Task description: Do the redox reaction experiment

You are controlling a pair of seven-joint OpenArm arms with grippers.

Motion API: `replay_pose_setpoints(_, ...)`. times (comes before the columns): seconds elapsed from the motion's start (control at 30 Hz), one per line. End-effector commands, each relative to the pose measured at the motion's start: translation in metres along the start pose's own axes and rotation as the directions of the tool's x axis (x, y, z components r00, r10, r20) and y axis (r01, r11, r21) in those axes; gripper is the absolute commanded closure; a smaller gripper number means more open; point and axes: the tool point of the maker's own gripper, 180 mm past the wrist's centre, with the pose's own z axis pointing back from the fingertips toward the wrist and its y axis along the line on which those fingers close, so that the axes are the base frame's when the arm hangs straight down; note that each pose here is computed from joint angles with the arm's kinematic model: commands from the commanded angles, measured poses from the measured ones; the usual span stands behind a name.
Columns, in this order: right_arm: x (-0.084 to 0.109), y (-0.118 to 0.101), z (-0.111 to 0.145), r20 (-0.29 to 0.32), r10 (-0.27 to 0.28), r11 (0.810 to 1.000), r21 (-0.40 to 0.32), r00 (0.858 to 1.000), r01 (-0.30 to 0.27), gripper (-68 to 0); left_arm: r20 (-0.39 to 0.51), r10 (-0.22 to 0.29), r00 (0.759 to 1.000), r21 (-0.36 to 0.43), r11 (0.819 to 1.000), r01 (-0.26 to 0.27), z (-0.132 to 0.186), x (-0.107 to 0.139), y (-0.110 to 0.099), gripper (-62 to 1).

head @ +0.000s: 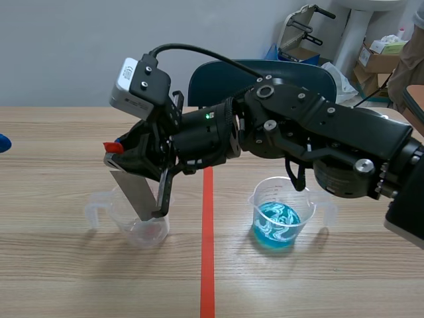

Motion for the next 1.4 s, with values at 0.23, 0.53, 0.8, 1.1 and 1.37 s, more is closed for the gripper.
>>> replay_pose_setpoints(0.23, 0.0114, -0.0020, -0.0015, 0.027, 0.030, 1.000, 0.003, 0.999, -0.030, -0.9, 0.031, -0.014, 0.999, 0.007, 1.000, 0.013, -0.0029, 0.0081, 0.0046, -62.3)
replay_pose_setpoints(0.53, 0.0117, -0.0019, -0.0015, 0.028, 0.029, 1.000, 0.004, 0.999, -0.029, -35.1, 0.031, -0.014, 0.999, 0.007, 1.000, 0.013, -0.0029, 0.0081, 0.0046, -62.3)
replay_pose_setpoints(0.8, 0.0136, -0.0011, -0.0024, 0.037, 0.023, 1.000, 0.007, 0.999, -0.023, -67.9, 0.031, -0.014, 0.999, 0.007, 1.000, 0.013, -0.0029, 0.0081, 0.0046, -62.3)
replay_pose_setpoints(1.1, 0.0146, -0.0008, -0.0032, 0.040, 0.023, 1.000, 0.008, 0.999, -0.023, -67.9, 0.031, -0.014, 0.999, 0.007, 1.000, 0.013, -0.0029, 0.0081, 0.0046, -62.3)
replay_pose_setpoints(1.37, 0.0145, -0.0009, -0.0031, 0.040, 0.023, 1.000, 0.008, 0.999, -0.023, -67.9, 0.031, -0.014, 0.999, 0.007, 1.000, 0.013, -0.0029, 0.0081, 0.0046, -62.3)
